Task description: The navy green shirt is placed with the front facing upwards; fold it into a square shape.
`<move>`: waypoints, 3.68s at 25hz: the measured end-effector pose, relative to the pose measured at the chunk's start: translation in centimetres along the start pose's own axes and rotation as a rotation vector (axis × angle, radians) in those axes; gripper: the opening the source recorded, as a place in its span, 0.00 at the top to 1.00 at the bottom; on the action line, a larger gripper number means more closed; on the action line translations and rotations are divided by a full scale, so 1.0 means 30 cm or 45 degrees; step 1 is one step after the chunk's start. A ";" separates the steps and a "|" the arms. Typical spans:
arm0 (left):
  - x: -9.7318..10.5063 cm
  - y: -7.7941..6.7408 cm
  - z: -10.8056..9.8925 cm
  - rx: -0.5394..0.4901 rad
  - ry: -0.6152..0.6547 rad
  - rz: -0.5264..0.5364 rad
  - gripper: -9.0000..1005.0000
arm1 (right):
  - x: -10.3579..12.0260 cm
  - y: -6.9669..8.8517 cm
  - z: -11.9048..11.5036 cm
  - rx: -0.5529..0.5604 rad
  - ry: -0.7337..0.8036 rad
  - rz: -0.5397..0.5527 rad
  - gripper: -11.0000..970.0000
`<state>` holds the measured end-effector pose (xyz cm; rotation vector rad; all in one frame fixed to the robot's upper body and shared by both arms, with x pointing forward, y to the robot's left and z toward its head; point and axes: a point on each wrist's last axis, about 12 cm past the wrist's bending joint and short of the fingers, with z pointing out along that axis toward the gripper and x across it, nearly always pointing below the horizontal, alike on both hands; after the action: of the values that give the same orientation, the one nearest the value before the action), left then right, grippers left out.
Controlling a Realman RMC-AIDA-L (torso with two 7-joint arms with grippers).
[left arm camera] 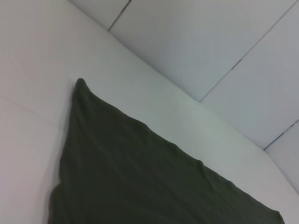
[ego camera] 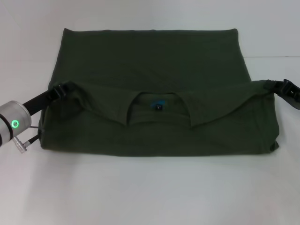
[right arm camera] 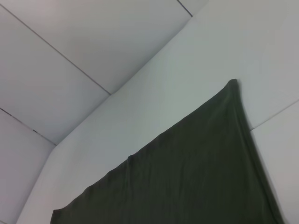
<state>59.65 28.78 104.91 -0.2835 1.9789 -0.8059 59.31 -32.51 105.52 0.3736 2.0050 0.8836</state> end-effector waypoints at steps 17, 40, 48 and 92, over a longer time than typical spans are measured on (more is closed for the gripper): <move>-0.003 0.008 0.020 -0.068 -0.076 -0.045 0.74 | -0.005 0.005 0.010 0.010 -0.013 -0.028 0.76; -0.194 0.094 -0.246 -0.067 0.431 -0.097 0.22 | -0.025 -0.074 -0.141 -0.059 -0.001 0.029 0.14; -0.224 0.078 -0.239 -0.164 0.633 -0.030 0.22 | 0.000 -0.084 -0.149 -0.049 0.027 0.026 0.14; -0.146 0.028 -0.128 -0.202 0.793 0.133 0.58 | 0.010 -0.079 -0.140 -0.049 0.049 0.027 0.15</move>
<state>58.81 33.25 108.68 -0.0121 2.6228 -0.7242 55.86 -35.86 105.14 0.3590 2.0194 0.9475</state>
